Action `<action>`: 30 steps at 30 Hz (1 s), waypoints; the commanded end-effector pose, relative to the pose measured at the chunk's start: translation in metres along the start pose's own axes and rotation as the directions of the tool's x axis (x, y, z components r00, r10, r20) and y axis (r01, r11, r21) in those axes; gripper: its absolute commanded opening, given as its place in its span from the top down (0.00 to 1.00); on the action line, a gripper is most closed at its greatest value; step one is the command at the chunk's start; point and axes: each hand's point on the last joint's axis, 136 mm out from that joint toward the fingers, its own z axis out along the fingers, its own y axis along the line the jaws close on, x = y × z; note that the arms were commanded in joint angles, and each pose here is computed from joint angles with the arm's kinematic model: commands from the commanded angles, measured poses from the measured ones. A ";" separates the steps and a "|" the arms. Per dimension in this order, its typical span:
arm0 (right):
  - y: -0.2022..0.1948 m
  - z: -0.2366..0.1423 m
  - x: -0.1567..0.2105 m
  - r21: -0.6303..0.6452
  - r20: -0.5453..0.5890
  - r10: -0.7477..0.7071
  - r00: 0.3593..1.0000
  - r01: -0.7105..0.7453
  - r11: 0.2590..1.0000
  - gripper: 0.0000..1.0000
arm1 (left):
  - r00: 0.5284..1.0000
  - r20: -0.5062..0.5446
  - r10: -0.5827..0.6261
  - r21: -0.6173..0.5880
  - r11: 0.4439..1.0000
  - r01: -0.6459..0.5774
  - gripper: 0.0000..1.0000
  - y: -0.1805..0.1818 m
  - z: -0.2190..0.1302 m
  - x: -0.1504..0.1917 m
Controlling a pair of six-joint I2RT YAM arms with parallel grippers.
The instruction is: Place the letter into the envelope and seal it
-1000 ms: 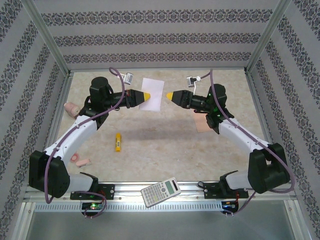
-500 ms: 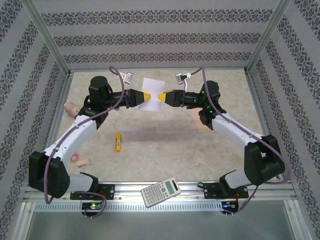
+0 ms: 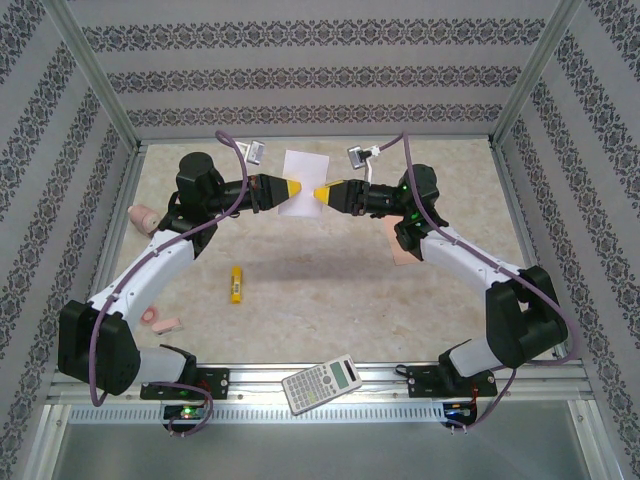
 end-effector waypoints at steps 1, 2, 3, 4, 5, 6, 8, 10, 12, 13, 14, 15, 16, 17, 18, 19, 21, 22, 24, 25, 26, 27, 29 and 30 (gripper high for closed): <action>0.009 0.004 0.003 -0.041 -0.002 -0.037 0.999 0.037 0.998 0.66 | 0.999 0.029 0.026 0.009 1.000 -0.026 1.00 0.000 0.001 -0.005; 0.009 0.004 0.003 -0.042 -0.002 -0.037 0.999 0.037 0.998 0.69 | 0.999 0.032 0.024 0.010 1.000 -0.025 1.00 0.001 0.001 -0.005; 0.008 0.005 0.003 -0.042 0.000 -0.035 0.999 0.035 0.998 0.71 | 0.999 0.039 0.023 0.008 1.000 -0.023 1.00 0.001 0.000 -0.006; 0.008 0.005 0.003 -0.044 0.001 -0.033 0.999 0.033 0.999 0.73 | 0.999 0.045 0.023 0.008 1.000 -0.024 1.00 0.001 0.001 -0.006; 0.008 0.005 0.003 -0.045 0.002 -0.028 1.000 0.029 0.999 0.77 | 0.998 0.052 0.020 0.008 1.000 -0.020 1.00 0.003 0.001 -0.007; 0.007 0.005 0.003 -0.045 0.005 -0.023 1.000 0.024 0.999 0.80 | 0.998 0.055 0.014 0.010 1.000 -0.015 1.00 0.004 0.001 -0.006; 0.007 0.005 0.003 -0.050 0.007 -0.020 1.000 0.020 0.999 0.87 | 0.998 0.067 0.006 0.012 1.000 -0.007 1.00 0.005 0.001 -0.007; 0.006 0.005 0.003 -0.047 0.010 -0.015 1.000 0.015 0.999 0.94 | 0.997 0.077 0.003 0.016 1.000 -0.004 1.00 0.006 0.001 -0.008; 0.006 0.005 0.003 -0.046 0.010 -0.012 1.000 0.013 0.999 1.00 | 0.997 0.077 0.001 0.017 1.000 -0.002 0.99 0.006 0.000 -0.007; 0.004 0.004 0.003 -0.041 0.012 -0.007 1.000 0.007 0.999 1.00 | 0.997 0.074 0.004 0.016 1.000 -0.005 0.97 0.006 0.000 -0.006; 0.004 0.004 0.003 -0.040 0.011 -0.005 1.000 0.006 0.999 1.00 | 0.997 0.073 0.008 0.014 1.000 -0.009 0.94 0.005 0.000 -0.007; 0.003 0.004 0.004 -0.037 0.011 -0.001 1.000 0.002 0.999 1.00 | 0.998 0.069 0.009 0.012 1.000 -0.010 0.90 0.005 0.000 -0.006; 0.002 0.004 0.005 -0.034 0.006 0.005 1.000 -0.005 0.999 1.00 | 0.998 0.064 0.016 0.012 1.000 -0.017 0.80 0.003 -0.001 -0.006; 0.001 0.004 0.006 -0.031 0.002 0.007 1.000 -0.007 1.000 1.00 | 0.998 0.057 0.019 0.011 1.000 -0.020 0.72 0.002 -0.002 -0.006; 0.001 0.004 0.007 -0.030 -0.004 0.010 1.000 -0.010 1.000 1.00 | 0.998 0.050 0.027 0.012 1.000 -0.028 0.68 0.001 -0.003 -0.007; 0.000 0.004 0.009 -0.022 -0.009 0.013 1.000 -0.013 1.000 1.00 | 0.998 0.045 0.036 0.006 0.999 -0.036 0.65 0.000 -0.005 -0.008; -0.002 0.003 0.014 -0.006 -0.033 0.024 0.999 -0.024 1.000 1.00 | 0.998 0.034 0.054 -0.011 0.998 -0.054 0.60 -0.001 -0.012 -0.012; -0.003 0.002 0.017 -0.001 -0.042 0.025 0.999 -0.025 1.000 1.00 | 0.997 0.028 0.066 -0.022 0.998 -0.066 0.59 -0.001 -0.015 -0.014; -0.002 0.001 0.021 -0.001 -0.057 0.030 0.998 -0.030 1.000 1.00 | 0.997 0.009 0.082 -0.034 0.996 -0.082 0.59 0.000 -0.021 -0.019; -0.001 0.000 0.023 -0.005 -0.067 0.033 0.997 -0.034 0.999 1.00 | 0.996 -0.007 0.083 -0.038 0.996 -0.084 0.59 0.001 -0.022 -0.020; -0.001 -0.001 0.025 -0.005 -0.074 0.042 0.996 -0.043 0.999 1.00 | 0.996 -0.017 0.088 -0.038 0.995 -0.088 0.59 0.000 -0.024 -0.021; -0.001 -0.001 0.027 -0.007 -0.080 0.045 0.996 -0.045 0.999 1.00 | 0.995 -0.023 0.093 -0.039 0.995 -0.093 0.59 0.001 -0.024 -0.022; 0.000 -0.001 0.030 -0.011 -0.089 0.050 0.995 -0.052 0.999 1.00 | 0.995 -0.031 0.096 -0.029 0.995 -0.097 0.59 0.002 -0.023 -0.024; 0.000 -0.001 0.032 -0.011 -0.094 0.053 0.994 -0.054 0.998 1.00 | 0.995 -0.036 0.088 -0.022 0.996 -0.089 0.61 0.003 -0.022 -0.024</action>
